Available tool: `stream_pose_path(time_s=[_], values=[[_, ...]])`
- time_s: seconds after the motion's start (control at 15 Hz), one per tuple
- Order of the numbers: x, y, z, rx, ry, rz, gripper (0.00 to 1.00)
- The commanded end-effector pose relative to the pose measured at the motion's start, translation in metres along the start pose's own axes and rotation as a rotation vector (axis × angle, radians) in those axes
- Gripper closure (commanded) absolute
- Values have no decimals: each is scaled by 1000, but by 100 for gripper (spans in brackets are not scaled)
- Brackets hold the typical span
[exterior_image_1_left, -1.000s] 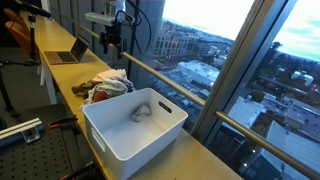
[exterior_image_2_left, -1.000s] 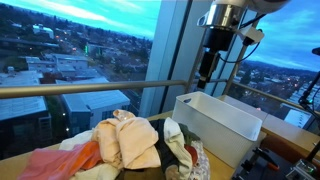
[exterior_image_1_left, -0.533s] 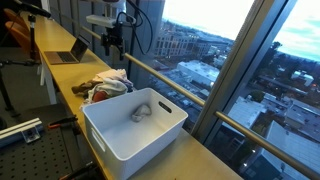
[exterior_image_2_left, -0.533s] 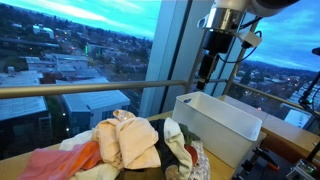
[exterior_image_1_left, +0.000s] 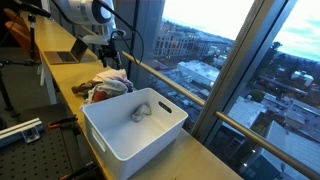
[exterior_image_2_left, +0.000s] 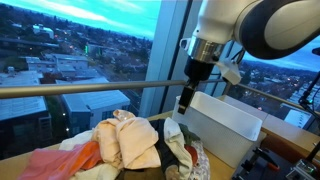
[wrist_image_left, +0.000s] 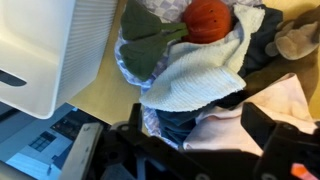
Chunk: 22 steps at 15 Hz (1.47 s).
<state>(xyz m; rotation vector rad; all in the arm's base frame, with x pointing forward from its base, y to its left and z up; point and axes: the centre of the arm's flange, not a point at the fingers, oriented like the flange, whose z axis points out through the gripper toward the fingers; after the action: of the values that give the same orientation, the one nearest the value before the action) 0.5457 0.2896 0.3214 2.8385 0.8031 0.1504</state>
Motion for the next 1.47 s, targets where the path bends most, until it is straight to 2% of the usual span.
stream_pose_path(time_s=[0.0, 0.33, 0.6, 1.0, 1.2, 1.27, 1.4], values=[[51, -33, 21, -14, 39, 0, 0], [114, -69, 40, 31, 84, 20, 0], [152, -81, 78, 59, 90, 48, 0], [168, -104, 198, 131, -25, 119, 0], [164, -114, 235, 137, -96, 138, 0], [165, -114, 236, 134, -111, 148, 25], [166, -112, 221, 125, -135, 164, 33]])
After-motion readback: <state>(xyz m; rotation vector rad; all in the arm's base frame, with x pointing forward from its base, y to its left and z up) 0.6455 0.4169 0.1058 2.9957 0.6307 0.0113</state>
